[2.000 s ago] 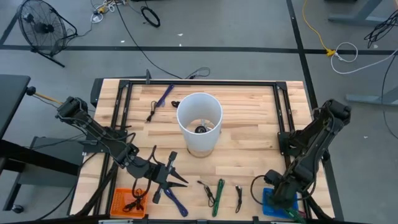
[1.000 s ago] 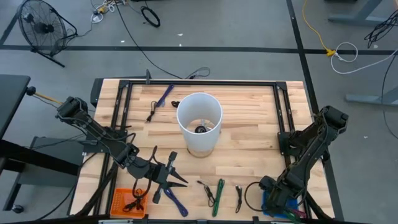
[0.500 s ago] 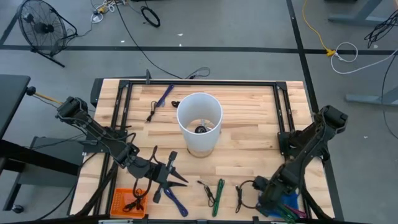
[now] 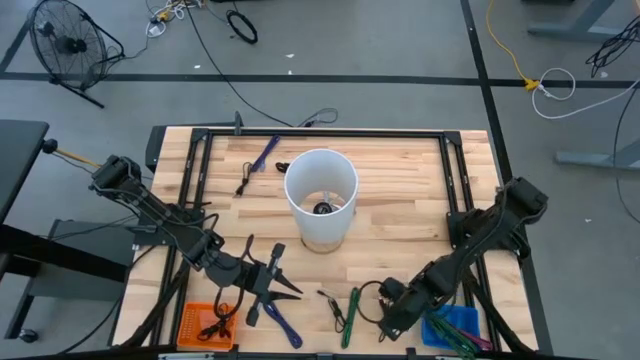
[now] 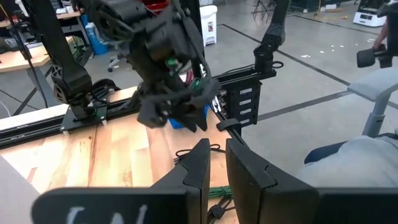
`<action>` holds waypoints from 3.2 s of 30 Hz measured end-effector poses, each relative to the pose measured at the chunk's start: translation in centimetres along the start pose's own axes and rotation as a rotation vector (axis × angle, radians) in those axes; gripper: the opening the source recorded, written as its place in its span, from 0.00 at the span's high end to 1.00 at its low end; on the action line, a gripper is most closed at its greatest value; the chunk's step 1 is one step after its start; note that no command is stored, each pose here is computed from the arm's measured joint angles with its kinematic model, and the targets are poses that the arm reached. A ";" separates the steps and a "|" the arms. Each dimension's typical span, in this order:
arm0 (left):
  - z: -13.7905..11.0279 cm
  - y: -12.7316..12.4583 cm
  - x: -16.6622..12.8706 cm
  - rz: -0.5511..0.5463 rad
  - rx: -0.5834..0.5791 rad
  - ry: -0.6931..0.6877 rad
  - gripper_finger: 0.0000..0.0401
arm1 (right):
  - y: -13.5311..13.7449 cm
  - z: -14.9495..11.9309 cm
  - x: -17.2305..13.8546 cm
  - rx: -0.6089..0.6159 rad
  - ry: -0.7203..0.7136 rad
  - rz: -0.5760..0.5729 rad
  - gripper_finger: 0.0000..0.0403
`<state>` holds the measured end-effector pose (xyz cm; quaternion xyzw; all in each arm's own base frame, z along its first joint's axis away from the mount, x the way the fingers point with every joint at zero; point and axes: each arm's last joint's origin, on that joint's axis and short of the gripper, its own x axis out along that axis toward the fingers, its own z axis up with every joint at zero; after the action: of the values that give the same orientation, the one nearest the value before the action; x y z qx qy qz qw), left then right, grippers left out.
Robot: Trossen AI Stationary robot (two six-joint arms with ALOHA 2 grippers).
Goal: Pick & Place USB Port
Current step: Put the black charger cable into the orange bin
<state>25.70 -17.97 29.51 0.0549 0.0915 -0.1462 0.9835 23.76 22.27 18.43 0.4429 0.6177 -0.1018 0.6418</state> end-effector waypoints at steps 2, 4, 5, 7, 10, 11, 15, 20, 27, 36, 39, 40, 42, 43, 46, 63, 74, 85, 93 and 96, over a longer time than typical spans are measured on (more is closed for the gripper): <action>0.0 0.0 0.0 0.000 0.001 0.002 0.86 | 0.1 0.2 1.0 -0.002 0.013 0.000 0.67; 0.0 0.0 0.0 0.000 0.001 0.003 0.86 | 0.3 0.5 1.7 -0.010 0.014 0.017 0.67; 0.0 0.0 0.0 0.000 0.001 0.003 0.86 | 0.3 0.7 2.0 -0.009 0.014 0.020 0.67; 0.0 0.0 0.0 0.000 0.001 0.003 0.86 | 0.3 1.0 2.5 -0.009 0.012 0.009 0.67; 0.0 0.0 0.0 0.000 0.001 0.004 0.86 | 0.0 1.2 3.0 0.005 0.008 -0.016 0.67; -0.1 0.0 0.0 0.000 0.001 0.005 0.86 | 0.0 1.3 3.1 0.012 0.002 -0.020 0.67; -0.1 0.0 0.0 0.000 0.003 0.010 0.86 | -0.1 1.6 3.1 0.037 -0.038 -0.026 0.67; -0.1 0.0 0.0 0.000 0.004 0.014 0.86 | -0.6 1.7 3.0 0.084 -0.066 -0.079 0.67; -0.1 0.0 0.0 0.000 0.004 0.014 0.86 | -0.9 1.9 3.1 0.091 -0.112 -0.103 0.67; -0.2 0.0 0.0 0.000 0.006 0.020 0.86 | -1.3 2.1 5.0 0.022 -0.074 -0.155 0.69; -0.2 0.0 0.0 0.000 0.004 0.020 0.86 | -1.4 2.1 4.9 -0.014 -0.077 -0.159 0.79; -0.2 0.0 0.0 0.000 0.002 0.020 0.86 | -1.3 2.1 4.8 -0.032 -0.079 -0.158 0.84; -0.2 0.0 0.0 0.000 0.001 0.020 0.86 | -1.3 2.2 4.6 -0.074 -0.075 -0.150 0.95; -0.2 0.0 0.0 0.000 0.001 0.020 0.86 | -1.2 2.2 4.5 -0.085 -0.073 -0.145 0.96; -0.2 0.0 0.0 0.000 0.000 0.020 0.86 | -1.2 2.4 4.0 -0.094 -0.080 -0.134 0.97; 0.2 0.0 0.0 0.000 -0.015 -0.022 0.86 | 4.4 3.6 -8.4 -0.565 -0.744 0.420 1.00; 1.5 1.1 0.2 0.073 -0.062 -0.148 0.79 | 7.1 4.1 -11.3 -0.945 -1.121 0.582 1.00; 1.6 2.9 0.7 0.076 -0.180 -0.165 0.50 | 7.3 5.7 -12.6 -1.075 -1.264 0.567 1.00; 1.6 3.5 0.8 0.089 -0.231 -0.171 0.43 | 7.6 6.9 -12.3 -1.123 -1.323 0.516 1.00; 1.8 3.4 0.8 0.052 -0.239 -0.190 0.43 | 8.6 7.8 -11.8 -1.147 -1.324 0.490 1.00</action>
<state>27.71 -15.21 31.37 -0.0742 0.0134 -0.1134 0.9907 32.53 17.00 31.42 0.0254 -0.0328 0.1269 0.9910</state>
